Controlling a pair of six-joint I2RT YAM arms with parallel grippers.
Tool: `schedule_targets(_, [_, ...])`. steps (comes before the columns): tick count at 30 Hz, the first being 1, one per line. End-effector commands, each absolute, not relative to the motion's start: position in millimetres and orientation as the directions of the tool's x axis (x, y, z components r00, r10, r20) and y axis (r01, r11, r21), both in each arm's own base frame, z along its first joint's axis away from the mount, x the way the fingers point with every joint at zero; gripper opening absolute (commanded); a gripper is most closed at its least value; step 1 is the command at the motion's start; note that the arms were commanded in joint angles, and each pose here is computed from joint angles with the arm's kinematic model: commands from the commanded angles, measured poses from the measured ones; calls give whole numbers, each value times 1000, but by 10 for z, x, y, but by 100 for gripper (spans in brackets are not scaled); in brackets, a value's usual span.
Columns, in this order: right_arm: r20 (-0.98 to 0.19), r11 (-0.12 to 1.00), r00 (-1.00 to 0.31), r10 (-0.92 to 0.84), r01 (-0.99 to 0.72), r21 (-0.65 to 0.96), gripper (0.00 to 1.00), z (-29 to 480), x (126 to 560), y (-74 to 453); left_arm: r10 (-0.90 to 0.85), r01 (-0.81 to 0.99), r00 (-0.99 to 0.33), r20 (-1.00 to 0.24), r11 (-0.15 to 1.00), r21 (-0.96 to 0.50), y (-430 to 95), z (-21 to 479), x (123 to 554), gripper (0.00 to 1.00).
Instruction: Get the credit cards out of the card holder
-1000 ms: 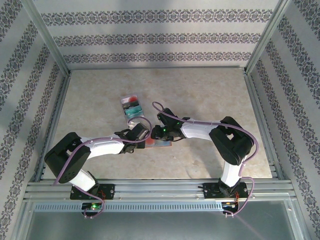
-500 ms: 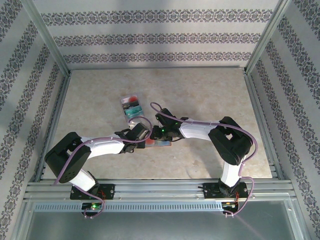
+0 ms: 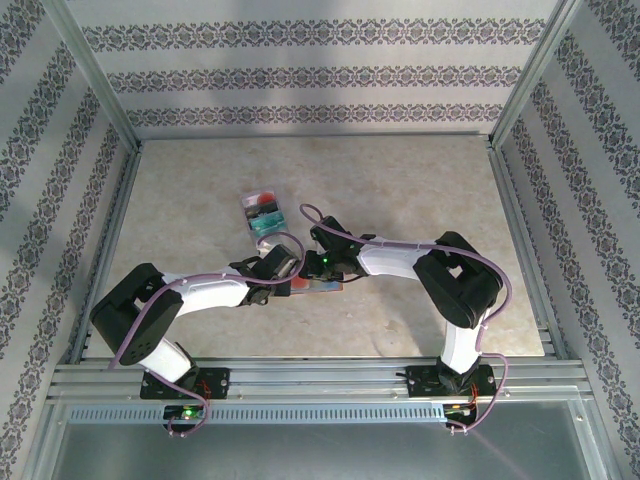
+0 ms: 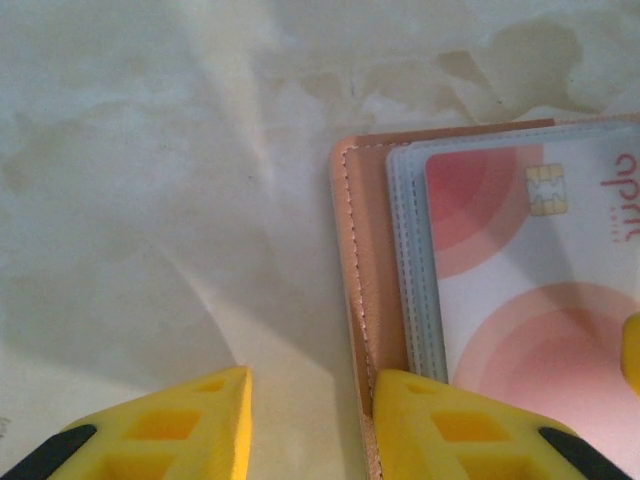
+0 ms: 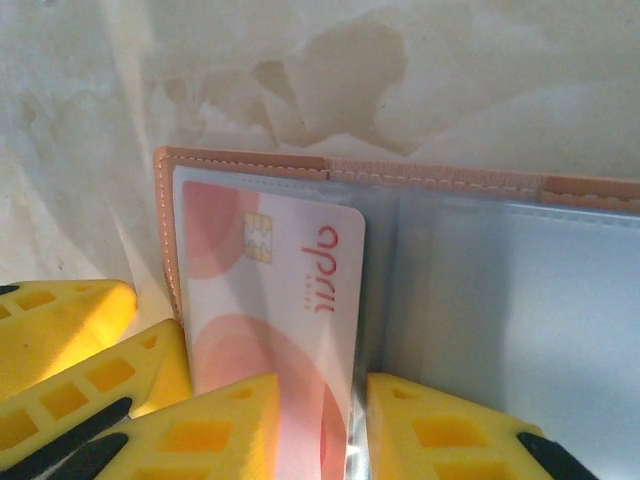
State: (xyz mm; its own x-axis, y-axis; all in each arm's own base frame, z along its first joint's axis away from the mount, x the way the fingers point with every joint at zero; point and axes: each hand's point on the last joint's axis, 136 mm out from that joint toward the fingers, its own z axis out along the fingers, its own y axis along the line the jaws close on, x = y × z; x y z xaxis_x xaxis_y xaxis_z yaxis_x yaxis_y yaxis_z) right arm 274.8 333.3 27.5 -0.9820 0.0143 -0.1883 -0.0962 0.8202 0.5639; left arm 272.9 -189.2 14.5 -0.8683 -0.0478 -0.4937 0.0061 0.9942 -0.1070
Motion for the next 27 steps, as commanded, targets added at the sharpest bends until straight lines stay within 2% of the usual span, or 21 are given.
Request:
schedule_targets(1, [-194,769,-981,-5,-128,626,29,350,2735,3458,-7,84,-928,-373,970,-227,-2192,-102,2536,38])
schedule_targets(20, [-219,661,-976,6,-160,733,29,601,2675,3502,-4,92,-928,-372,967,-239,-2224,-99,2540,40])
schedule_targets(27, [-191,653,-981,27,-127,747,29,458,2689,3470,0,99,-927,-374,964,-246,-2248,-88,2550,40])
